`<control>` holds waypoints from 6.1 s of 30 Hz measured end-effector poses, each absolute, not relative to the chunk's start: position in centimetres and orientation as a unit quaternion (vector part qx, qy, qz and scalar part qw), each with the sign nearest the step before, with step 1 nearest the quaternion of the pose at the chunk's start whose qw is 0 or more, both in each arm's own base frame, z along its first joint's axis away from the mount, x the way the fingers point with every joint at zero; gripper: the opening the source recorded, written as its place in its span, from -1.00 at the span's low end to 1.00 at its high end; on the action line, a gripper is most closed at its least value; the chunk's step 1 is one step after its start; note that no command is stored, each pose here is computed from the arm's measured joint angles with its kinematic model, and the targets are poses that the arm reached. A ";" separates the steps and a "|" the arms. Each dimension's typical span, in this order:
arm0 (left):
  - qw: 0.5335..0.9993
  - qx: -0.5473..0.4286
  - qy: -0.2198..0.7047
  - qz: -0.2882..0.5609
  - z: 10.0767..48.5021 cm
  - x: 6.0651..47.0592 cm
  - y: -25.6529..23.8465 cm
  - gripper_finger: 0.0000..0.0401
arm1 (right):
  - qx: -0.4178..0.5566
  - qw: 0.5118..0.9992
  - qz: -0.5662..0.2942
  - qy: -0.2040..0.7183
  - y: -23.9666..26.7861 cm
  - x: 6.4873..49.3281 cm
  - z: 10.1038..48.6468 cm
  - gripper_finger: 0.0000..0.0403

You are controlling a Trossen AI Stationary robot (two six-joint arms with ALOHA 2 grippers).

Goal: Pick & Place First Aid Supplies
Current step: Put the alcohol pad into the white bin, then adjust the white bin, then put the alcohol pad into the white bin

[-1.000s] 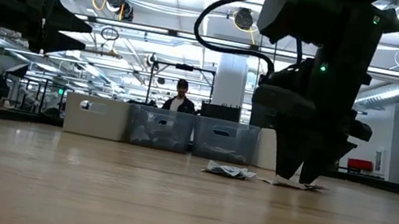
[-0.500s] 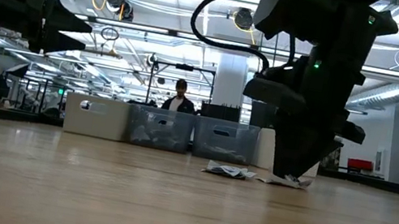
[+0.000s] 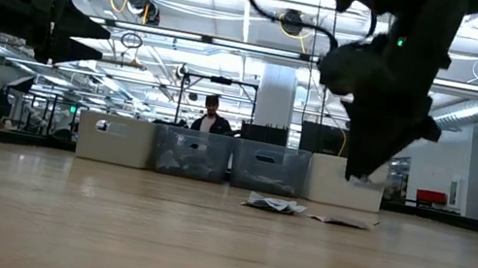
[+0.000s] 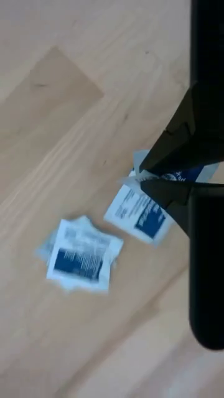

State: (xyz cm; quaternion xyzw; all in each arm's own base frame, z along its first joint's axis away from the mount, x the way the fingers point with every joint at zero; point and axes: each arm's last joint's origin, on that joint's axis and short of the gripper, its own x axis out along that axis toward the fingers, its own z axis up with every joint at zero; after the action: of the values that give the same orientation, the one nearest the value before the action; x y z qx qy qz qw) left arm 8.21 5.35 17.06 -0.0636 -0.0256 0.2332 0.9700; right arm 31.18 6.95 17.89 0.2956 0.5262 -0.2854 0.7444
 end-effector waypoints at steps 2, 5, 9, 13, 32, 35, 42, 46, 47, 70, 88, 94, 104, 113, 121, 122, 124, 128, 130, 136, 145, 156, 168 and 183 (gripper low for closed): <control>0.970 -0.063 -0.026 0.233 17.1 8.2 5.3 0.96 | 0.291 0.753 -0.275 0.523 6.7 31.0 18.7 -0.91; 0.970 -0.064 -0.026 0.233 17.1 8.2 5.3 0.96 | 0.286 0.760 -0.261 0.523 6.5 30.4 19.9 -0.91; 0.970 -0.063 -0.026 0.233 17.1 8.2 5.3 0.96 | 0.273 0.771 -0.238 0.524 6.0 29.7 21.3 -0.91; 0.970 -0.063 -0.026 0.233 17.1 8.2 5.3 0.96 | 0.253 0.778 -0.225 0.529 5.8 29.2 22.0 -0.91; 0.970 -0.064 -0.026 0.233 17.1 8.2 5.3 0.96 | 0.218 0.765 -0.309 0.521 -7.0 28.5 22.4 -0.91; 0.970 -0.064 -0.026 0.233 17.1 8.2 5.3 0.96 | 0.226 0.755 -0.335 0.517 -9.8 27.7 22.5 -0.91; 0.970 -0.064 -0.026 0.233 17.1 8.2 5.3 0.96 | 0.243 0.744 -0.383 0.491 -15.0 26.0 23.7 -0.91; 0.970 -0.063 -0.026 0.233 17.1 8.2 5.3 0.96 | 0.243 0.750 -0.402 0.466 -17.2 25.3 24.5 -0.91; 0.970 -0.064 -0.026 0.233 17.1 8.2 5.3 0.96 | 0.245 0.749 -0.407 0.462 -17.7 25.1 24.6 -0.91; 0.970 -0.064 -0.026 0.233 17.1 8.2 5.3 0.96 | 0.262 0.740 -0.382 0.488 -20.6 25.9 19.8 -0.50; 0.970 -0.064 -0.026 0.233 17.1 8.2 5.4 0.96 | 0.245 0.752 -0.351 0.502 -17.9 27.2 21.1 0.05; 0.970 -0.063 -0.026 0.233 17.1 8.2 5.3 0.96 | 0.230 0.749 -0.305 0.541 -12.7 28.6 21.8 0.04; 0.970 -0.064 -0.026 0.233 17.1 8.2 5.3 0.96 | 0.199 0.755 -0.254 0.570 -5.1 30.3 21.8 0.04; 0.970 -0.064 -0.026 0.233 17.1 8.2 5.3 0.96 | 0.141 0.769 -0.302 0.546 -4.3 30.2 22.4 0.04; 0.970 -0.064 -0.026 0.233 17.1 8.2 5.3 0.96 | 0.220 0.760 -0.250 0.558 -0.7 30.3 23.5 0.04; 0.970 -0.064 -0.026 0.233 17.1 8.2 5.3 0.96 | 0.223 0.761 -0.238 0.562 0.0 30.2 23.6 0.04; 0.970 -0.063 -0.026 0.233 17.1 8.2 5.3 0.96 | 0.233 0.763 -0.207 0.567 1.3 30.1 23.9 0.04; 0.970 -0.063 -0.026 0.233 17.1 8.2 5.3 0.96 | 0.229 0.760 -0.156 0.588 3.5 30.0 23.7 0.03; 0.970 -0.064 -0.026 0.233 17.1 8.2 5.3 0.96 | 0.223 0.761 -0.148 0.591 4.2 29.8 23.6 -0.03; 0.970 -0.063 -0.026 0.233 17.1 8.2 5.3 0.96 | 0.198 0.735 -0.151 0.631 4.1 28.3 20.7 -0.32; 0.970 -0.064 -0.026 0.233 17.1 8.2 5.3 0.96 | 0.127 0.711 -0.159 0.673 0.5 26.5 17.7 -0.58; 0.970 -0.064 -0.025 0.233 17.1 8.2 5.3 0.96 | 0.052 0.718 -0.200 0.665 -5.7 26.1 17.6 -0.67; 0.970 -0.064 -0.026 0.233 17.1 8.2 5.3 0.96 | 0.080 0.746 -0.253 0.611 -8.9 26.5 17.8 -0.73; 0.970 -0.064 -0.025 0.233 17.1 8.2 5.3 0.96 | 0.206 0.757 -0.248 0.568 -2.3 29.5 22.0 -0.41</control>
State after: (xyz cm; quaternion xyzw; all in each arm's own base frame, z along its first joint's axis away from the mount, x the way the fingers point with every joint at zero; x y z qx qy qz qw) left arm 8.21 5.35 17.06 -0.0636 -0.0255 0.2331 0.9700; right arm 29.55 -2.30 22.04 0.2060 0.5684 -0.2476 0.7571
